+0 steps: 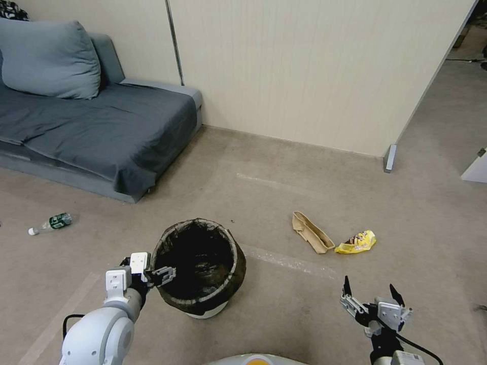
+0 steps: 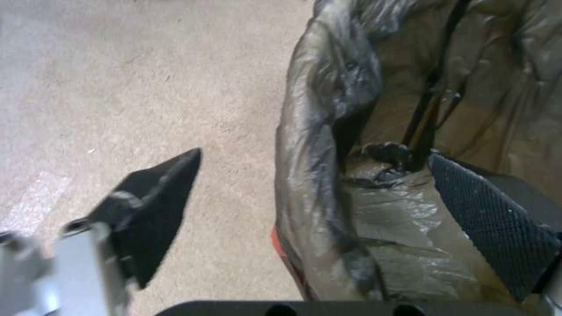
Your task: Pick up the trash bin, then pick up the garbage from the floor and place it into the trash bin.
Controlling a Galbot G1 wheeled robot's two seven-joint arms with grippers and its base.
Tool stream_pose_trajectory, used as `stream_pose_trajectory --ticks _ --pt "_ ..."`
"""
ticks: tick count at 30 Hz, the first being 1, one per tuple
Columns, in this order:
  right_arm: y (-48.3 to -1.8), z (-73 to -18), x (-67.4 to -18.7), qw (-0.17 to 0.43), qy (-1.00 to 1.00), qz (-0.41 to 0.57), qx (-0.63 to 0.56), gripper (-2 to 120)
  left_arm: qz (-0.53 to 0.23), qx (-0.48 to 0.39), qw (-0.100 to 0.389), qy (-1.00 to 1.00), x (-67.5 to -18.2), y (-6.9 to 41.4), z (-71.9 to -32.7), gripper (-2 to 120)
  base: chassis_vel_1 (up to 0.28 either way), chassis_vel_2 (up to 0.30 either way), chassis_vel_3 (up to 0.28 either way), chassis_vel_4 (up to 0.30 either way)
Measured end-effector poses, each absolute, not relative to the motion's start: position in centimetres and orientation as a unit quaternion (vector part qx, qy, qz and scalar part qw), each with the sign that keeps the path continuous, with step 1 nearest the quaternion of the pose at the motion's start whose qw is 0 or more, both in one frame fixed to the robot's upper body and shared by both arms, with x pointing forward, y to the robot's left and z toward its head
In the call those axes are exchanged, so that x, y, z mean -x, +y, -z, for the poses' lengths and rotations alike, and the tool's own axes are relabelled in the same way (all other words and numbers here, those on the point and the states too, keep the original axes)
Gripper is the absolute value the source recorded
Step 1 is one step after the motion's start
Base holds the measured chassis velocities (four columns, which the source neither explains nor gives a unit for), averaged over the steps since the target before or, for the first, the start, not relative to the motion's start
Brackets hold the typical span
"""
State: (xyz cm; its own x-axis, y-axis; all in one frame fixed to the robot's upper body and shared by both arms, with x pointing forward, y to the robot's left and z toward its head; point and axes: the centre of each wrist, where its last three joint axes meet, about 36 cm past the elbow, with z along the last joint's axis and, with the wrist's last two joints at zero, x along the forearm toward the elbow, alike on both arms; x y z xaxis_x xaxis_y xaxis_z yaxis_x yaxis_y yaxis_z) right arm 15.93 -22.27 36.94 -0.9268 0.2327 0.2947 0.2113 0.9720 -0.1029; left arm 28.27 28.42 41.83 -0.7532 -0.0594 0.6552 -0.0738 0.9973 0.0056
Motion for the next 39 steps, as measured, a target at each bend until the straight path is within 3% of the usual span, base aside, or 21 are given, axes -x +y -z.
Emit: stream_pose_trajectory --ticks 12,15,17,18,24,36,39 --pt "-22.2 -36.6 -15.9 0.159 -0.980 -0.034 0.112 100 -0.012 -0.045 0.369 -0.928 -28.8 29.1 -39.9 49 0.000 0.000 0.000 0.000" --pt "-22.1 -36.6 -16.0 0.158 -0.981 -0.033 0.112 100 -0.015 -0.045 0.371 -0.928 -28.9 29.2 -39.7 32 0.000 0.000 0.000 0.000" --pt "-22.1 -36.6 -16.1 0.157 -0.981 -0.033 0.112 100 -0.015 -0.045 0.371 -0.928 -29.0 29.2 -39.7 31 0.000 0.000 0.000 0.000" --pt "-22.1 -36.6 -16.1 0.157 -0.981 -0.033 0.111 100 -0.016 -0.045 0.371 -0.928 -29.0 29.2 -39.7 23 0.000 0.000 0.000 0.000" --pt "-22.1 -36.6 -16.1 0.157 -0.981 -0.034 0.111 100 -0.018 -0.044 0.372 -0.927 -29.1 29.3 -39.5 7 0.000 0.000 0.000 0.000" --pt "-22.1 -36.5 -16.1 0.154 -0.981 -0.039 0.110 100 -0.014 -0.055 0.366 -0.929 -28.9 29.0 -40.1 6 0.000 0.000 0.000 0.000" --pt "-22.2 -36.8 -16.2 0.145 -0.982 -0.046 0.113 100 -0.016 -0.041 0.340 -0.939 -28.4 28.8 -41.8 2 0.000 0.000 0.000 0.000"
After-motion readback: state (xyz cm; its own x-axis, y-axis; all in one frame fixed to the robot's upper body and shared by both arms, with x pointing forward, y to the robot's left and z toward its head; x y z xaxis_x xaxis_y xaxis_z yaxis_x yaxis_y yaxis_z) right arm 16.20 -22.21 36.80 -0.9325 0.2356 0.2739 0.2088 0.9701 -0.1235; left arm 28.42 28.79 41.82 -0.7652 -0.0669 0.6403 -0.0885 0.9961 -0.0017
